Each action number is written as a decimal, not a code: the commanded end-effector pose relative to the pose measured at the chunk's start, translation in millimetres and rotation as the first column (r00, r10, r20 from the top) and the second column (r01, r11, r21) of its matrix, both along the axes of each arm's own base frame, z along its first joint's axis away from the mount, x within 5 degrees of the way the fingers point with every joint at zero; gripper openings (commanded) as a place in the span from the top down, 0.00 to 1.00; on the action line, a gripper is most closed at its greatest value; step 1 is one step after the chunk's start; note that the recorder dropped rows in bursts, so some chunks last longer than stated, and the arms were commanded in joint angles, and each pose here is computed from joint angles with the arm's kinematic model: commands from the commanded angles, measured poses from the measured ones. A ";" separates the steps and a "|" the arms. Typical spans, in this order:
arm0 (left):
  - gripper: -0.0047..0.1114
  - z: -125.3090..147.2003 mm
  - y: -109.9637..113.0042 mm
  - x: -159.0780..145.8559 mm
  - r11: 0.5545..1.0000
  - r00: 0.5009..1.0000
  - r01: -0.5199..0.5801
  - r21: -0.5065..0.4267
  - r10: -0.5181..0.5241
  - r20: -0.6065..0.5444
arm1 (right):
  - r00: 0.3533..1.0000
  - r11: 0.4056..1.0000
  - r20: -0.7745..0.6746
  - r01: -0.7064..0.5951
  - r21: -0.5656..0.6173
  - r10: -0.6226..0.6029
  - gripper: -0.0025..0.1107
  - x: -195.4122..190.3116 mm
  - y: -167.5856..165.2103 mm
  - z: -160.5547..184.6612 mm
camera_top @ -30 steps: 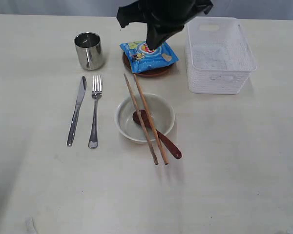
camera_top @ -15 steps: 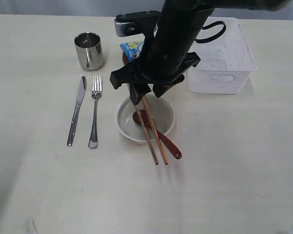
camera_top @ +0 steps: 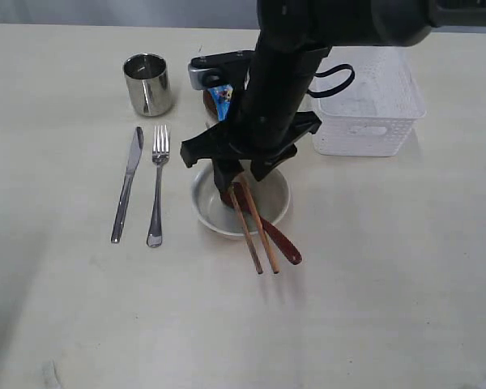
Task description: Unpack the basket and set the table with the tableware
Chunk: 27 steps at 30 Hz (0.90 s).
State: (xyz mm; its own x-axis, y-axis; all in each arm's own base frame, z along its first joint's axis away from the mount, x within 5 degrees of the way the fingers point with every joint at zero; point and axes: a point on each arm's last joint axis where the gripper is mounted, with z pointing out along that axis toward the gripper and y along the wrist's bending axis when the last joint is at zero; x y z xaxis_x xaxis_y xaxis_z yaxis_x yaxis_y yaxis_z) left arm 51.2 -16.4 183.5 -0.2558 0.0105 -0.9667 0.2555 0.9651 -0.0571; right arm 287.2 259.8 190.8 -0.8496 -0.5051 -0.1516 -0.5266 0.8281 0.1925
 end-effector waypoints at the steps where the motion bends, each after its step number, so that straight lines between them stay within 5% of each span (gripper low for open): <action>1: 0.96 -0.8 -0.2 -0.2 1.000 1.000 0.005 -0.001 -0.005 0.002 | 0.999 1.000 0.032 -0.010 0.020 0.009 0.51 -3.2 9.0 -0.6; 23: 0.96 -0.8 -0.2 -0.2 1.000 1.000 0.005 -0.001 -0.005 0.002 | 1.000 0.997 0.008 0.020 -0.068 -0.019 0.51 1.5 10.7 -30.9; 27: 0.96 -0.8 -0.2 -0.2 1.000 1.000 0.005 -0.002 -0.005 0.001 | 1.000 0.998 0.014 0.021 -0.064 -0.020 0.65 2.0 11.1 -30.8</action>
State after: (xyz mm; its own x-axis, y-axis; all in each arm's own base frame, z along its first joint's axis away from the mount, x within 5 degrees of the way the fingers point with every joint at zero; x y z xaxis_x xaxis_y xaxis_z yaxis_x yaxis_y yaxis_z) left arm 51.2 -16.4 183.5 -0.2558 0.0105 -0.9667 0.2555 0.9651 -0.0571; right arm 288.2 270.9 159.1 -0.8578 -0.4992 -0.1221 -0.5127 0.8479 0.1348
